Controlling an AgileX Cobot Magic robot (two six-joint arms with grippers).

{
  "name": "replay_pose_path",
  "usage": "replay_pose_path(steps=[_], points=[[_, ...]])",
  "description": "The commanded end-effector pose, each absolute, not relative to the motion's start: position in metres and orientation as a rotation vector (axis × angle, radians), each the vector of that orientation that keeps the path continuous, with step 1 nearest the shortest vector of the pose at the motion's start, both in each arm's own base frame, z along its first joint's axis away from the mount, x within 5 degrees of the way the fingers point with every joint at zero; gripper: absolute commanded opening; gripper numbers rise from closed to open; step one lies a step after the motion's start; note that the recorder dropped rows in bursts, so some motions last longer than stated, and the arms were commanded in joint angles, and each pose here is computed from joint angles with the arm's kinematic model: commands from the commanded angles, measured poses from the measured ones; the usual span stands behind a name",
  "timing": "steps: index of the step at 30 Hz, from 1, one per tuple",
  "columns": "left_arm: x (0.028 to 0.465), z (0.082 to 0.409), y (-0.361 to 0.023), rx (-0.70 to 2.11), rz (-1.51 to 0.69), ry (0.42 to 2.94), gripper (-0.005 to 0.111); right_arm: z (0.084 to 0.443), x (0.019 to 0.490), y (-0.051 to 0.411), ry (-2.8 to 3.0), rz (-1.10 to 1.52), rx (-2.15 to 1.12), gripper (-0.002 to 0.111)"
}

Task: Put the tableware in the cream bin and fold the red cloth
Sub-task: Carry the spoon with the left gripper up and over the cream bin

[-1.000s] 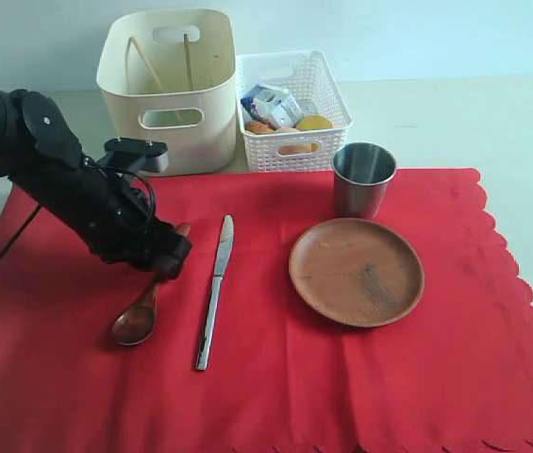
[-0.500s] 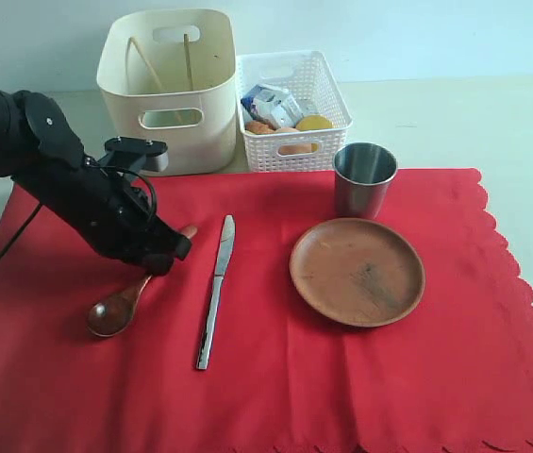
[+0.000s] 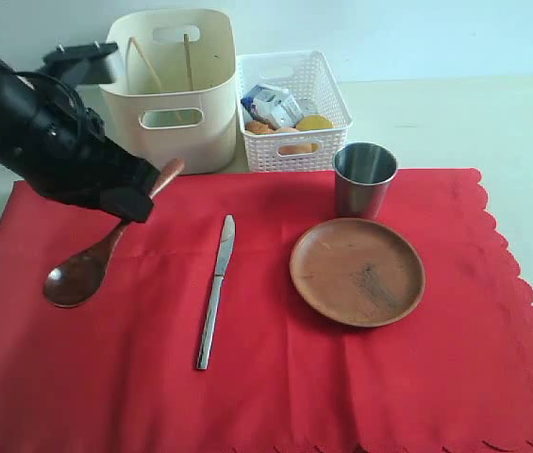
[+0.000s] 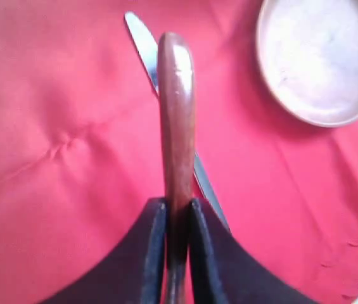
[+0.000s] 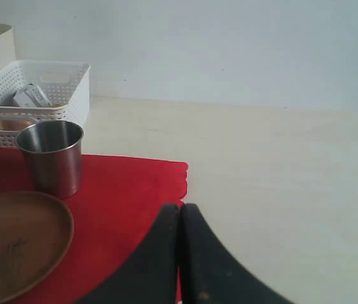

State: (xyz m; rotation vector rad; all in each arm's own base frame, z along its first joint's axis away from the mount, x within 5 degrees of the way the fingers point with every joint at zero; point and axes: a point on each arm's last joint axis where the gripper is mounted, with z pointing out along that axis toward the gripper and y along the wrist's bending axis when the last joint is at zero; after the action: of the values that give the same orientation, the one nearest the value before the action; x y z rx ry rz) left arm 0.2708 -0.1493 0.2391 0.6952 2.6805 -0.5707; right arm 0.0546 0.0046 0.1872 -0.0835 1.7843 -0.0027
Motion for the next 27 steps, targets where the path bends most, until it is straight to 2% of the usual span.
replay_pose_path(steps=[1,5,11,19,27], points=[[0.247,0.279,-0.135,0.692,-0.498,2.631,0.000,0.186,0.054,0.004,1.778,-0.006,-0.079,0.000],[0.228,0.310,-0.120,0.658,-0.428,2.536,0.000,0.186,0.054,0.004,1.778,-0.006,-0.079,0.000],[0.213,0.338,-0.101,0.584,-0.413,2.434,0.000,0.186,0.054,0.004,1.778,-0.006,-0.079,0.000],[0.202,0.351,-0.067,0.477,-0.315,2.438,0.000,0.186,0.054,0.004,1.778,-0.006,-0.079,0.000],[0.191,0.357,-0.062,0.470,-0.301,2.411,0.000,0.186,0.054,0.004,1.778,-0.006,-0.079,0.000]])
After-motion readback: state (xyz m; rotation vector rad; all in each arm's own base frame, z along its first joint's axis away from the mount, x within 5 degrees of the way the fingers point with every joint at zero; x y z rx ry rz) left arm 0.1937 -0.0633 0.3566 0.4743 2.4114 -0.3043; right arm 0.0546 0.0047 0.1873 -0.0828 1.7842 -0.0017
